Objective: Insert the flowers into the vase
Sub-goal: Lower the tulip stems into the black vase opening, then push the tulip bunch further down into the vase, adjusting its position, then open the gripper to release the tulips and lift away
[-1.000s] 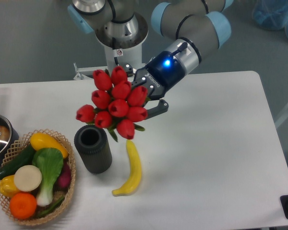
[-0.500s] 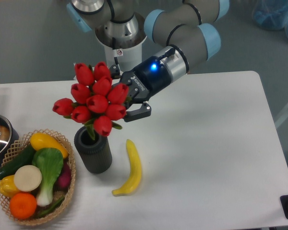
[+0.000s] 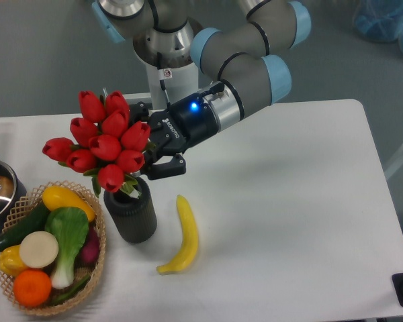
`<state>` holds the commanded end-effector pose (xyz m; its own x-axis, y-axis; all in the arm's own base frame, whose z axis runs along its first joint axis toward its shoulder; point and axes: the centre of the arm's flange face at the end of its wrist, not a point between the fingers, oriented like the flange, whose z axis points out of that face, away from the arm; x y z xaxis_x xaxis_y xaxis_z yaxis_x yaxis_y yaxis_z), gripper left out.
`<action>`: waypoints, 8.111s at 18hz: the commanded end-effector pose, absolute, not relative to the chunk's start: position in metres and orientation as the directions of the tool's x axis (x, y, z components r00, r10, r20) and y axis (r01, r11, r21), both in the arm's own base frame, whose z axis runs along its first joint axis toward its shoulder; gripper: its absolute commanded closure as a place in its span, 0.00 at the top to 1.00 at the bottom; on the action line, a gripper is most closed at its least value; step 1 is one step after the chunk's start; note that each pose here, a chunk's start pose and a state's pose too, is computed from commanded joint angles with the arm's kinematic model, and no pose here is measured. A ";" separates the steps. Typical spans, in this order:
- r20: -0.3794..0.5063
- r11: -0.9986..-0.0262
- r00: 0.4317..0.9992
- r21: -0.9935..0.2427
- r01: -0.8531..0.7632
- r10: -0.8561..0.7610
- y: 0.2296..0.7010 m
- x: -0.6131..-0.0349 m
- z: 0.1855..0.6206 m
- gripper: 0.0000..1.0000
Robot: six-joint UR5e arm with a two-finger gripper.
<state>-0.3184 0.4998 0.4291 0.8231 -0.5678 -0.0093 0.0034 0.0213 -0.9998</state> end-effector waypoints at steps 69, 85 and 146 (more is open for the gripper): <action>-0.003 0.011 0.836 -1.000 0.003 -0.548 0.477 -0.302 0.288 0.50; -0.006 0.012 0.836 -1.000 0.001 -0.548 0.476 -0.300 0.270 0.53; -0.146 -0.260 0.806 -0.901 -0.348 -0.574 0.452 -0.287 0.317 1.00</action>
<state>-0.2874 0.4518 0.3172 0.8061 -0.5736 -0.1459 -0.3478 -0.2596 -0.9009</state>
